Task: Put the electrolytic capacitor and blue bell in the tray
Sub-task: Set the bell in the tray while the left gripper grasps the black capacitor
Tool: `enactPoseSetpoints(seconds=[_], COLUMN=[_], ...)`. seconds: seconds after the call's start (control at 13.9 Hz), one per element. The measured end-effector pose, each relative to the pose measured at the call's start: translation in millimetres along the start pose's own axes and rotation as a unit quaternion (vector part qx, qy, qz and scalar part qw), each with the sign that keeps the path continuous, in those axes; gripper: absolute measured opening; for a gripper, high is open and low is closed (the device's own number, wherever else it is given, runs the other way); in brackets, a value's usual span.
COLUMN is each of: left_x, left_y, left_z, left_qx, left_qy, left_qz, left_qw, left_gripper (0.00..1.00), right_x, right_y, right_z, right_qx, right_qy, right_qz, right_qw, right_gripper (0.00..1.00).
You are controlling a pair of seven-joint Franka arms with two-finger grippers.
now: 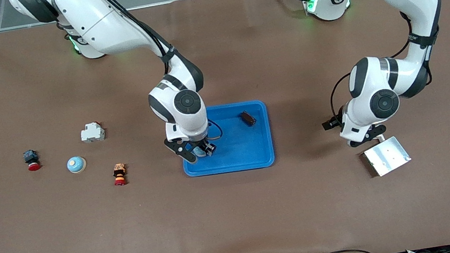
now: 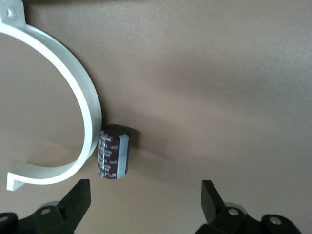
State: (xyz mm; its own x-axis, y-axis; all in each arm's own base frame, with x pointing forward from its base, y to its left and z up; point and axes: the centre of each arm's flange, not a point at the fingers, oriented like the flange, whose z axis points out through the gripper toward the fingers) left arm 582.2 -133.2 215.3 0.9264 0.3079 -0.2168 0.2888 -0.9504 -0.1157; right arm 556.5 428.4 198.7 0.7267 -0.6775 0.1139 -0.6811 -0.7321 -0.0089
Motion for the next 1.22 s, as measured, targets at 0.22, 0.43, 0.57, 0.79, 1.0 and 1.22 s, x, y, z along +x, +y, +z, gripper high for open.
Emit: enactPoseSetpoints(seconds=[0.22, 0.43, 0.57, 0.79, 1.0, 1.22], left_x=[4, 7, 8, 13, 17, 24], left_y=[-6, -8, -7, -3, 2, 10], left_z=[5, 19, 29, 40, 39, 37], left_qx=[0.014, 0.024, 0.026, 0.026, 0.023, 0.017], left_qy=[0.005, -0.002, -0.009, -0.014, -0.011, -0.003], left_qz=[0.006, 0.010, 0.011, 0.012, 0.009, -0.020], left_qw=[1.000, 1.000, 1.000, 0.999, 1.000, 1.000], left_gripper=[1.00, 1.00, 1.00, 1.00, 1.00, 1.00], right_x=[1, 2, 1, 1, 1, 1], right_y=[-7, -11, -13, -14, -14, -14], right_z=[0, 7, 8, 9, 10, 12], right_qx=[0.006, 0.006, 0.007, 0.008, 0.007, 0.006], right_qy=[0.001, 0.002, 0.002, 0.003, 0.005, 0.011], right_qz=[0.005, 0.009, 0.011, 0.015, 0.016, 0.010], right_qw=[1.000, 1.000, 1.000, 1.000, 1.000, 1.000], right_gripper=[0.66, 0.66, 0.66, 0.66, 0.73, 1.00])
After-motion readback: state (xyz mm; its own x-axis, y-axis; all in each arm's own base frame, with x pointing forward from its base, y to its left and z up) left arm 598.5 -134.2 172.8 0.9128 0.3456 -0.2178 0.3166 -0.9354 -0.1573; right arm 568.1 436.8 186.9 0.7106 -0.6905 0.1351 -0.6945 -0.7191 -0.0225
